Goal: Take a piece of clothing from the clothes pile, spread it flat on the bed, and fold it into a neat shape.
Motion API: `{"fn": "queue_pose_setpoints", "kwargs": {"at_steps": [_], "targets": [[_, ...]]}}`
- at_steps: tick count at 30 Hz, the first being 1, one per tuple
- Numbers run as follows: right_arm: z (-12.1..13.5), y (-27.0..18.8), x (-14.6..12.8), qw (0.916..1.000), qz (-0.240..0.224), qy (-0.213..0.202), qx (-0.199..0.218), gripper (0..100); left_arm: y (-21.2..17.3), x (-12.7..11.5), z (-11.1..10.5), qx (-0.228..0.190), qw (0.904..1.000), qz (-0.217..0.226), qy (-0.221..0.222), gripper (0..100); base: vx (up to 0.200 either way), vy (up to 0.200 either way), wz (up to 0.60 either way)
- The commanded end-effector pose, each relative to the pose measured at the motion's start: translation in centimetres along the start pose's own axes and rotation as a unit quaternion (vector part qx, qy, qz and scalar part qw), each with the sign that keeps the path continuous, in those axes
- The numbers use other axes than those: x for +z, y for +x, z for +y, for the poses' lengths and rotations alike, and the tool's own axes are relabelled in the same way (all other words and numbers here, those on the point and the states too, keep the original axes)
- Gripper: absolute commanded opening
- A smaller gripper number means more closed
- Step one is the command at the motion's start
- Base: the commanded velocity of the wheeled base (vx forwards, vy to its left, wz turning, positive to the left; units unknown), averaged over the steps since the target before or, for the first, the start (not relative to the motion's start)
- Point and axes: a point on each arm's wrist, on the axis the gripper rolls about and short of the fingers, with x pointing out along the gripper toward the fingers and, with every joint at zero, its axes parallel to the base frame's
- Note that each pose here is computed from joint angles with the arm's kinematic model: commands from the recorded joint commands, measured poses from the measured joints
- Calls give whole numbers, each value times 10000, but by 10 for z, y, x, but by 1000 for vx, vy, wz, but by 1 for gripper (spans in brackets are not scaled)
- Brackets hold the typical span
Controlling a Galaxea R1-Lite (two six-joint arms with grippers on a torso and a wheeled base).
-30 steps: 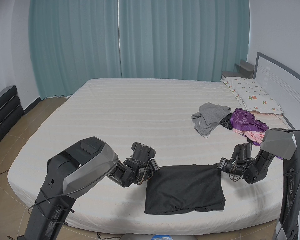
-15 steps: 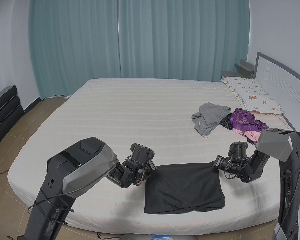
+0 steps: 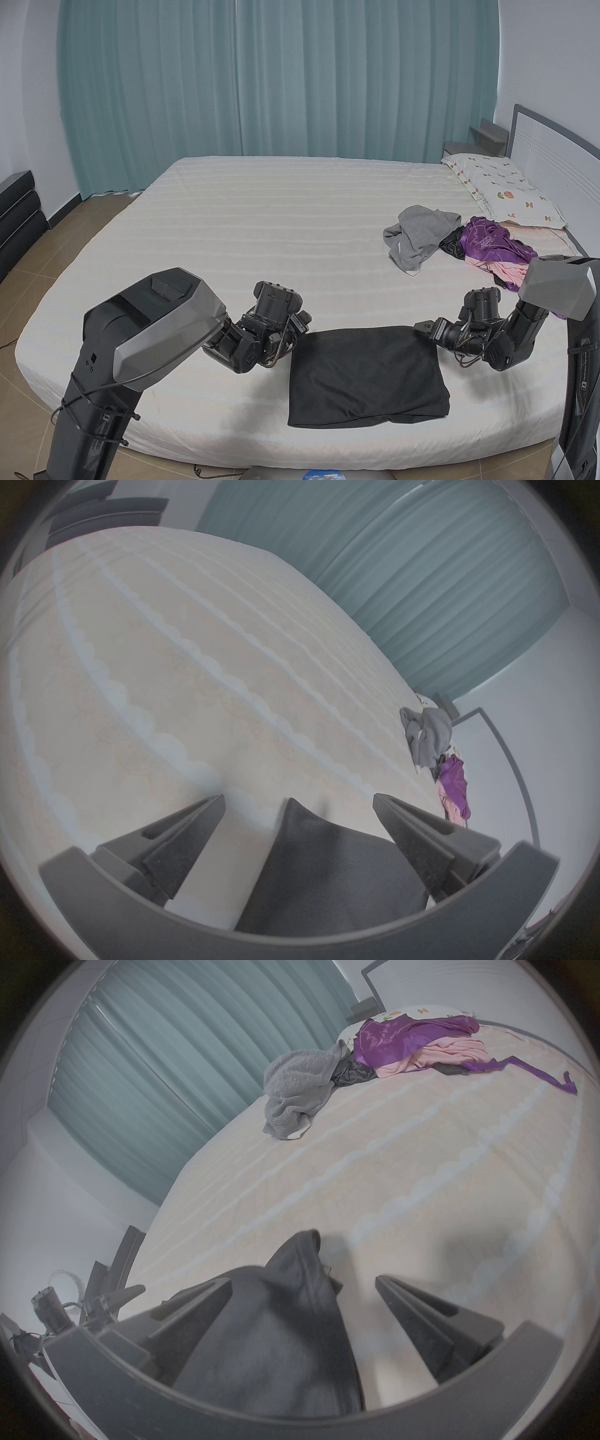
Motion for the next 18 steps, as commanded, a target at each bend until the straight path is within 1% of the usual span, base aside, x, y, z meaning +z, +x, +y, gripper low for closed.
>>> {"fn": "queue_pose_setpoints", "kwargs": {"at_steps": [1, 4, 5, 8, 9, 10, 12, 15, 18], "targets": [[5, -39, -1, 9997, 144, 84, 192, 100, -31, 26, 8, -99, 9989, -226, -405, 100, 0, 0, 0], [-3, -59, -15, 9990, 410, 117, 92, 100, -47, 25, 26, -56, 9986, -269, -455, 100, 0, 0, 0], [-4, -60, -16, 9990, 421, 118, 94, 100, -47, 26, 27, -52, 9986, -273, -459, 100, 0, 0, 0], [-9, -87, -36, 9969, 752, 149, 195, 100, -61, 19, 40, -113, 9983, -318, -475, 100, 0, 0, 0], [-9, -89, -38, 9965, 792, 134, 213, 100, -62, 19, 41, -104, 9984, -304, -465, 100, 0, 0, 0], [-13, -100, -49, 9948, 970, 104, 287, 100, -64, 16, 44, -69, 9985, -275, -461, 100, 0, 0, 0], [-13, -104, -54, 9939, 1047, 102, 326, 100, -64, 15, 45, -40, 9987, -250, -452, 100, 0, 0, 0], [-20, -107, -66, 9917, 1264, 134, 216, 100, -62, 13, 47, -16, 9987, -246, -436, 100, 0, 0, 0], [-22, -109, -69, 9908, 1331, 156, 171, 100, -61, 16, 48, 9, 9987, -266, -436, 100, 0, 0, 0]]}}
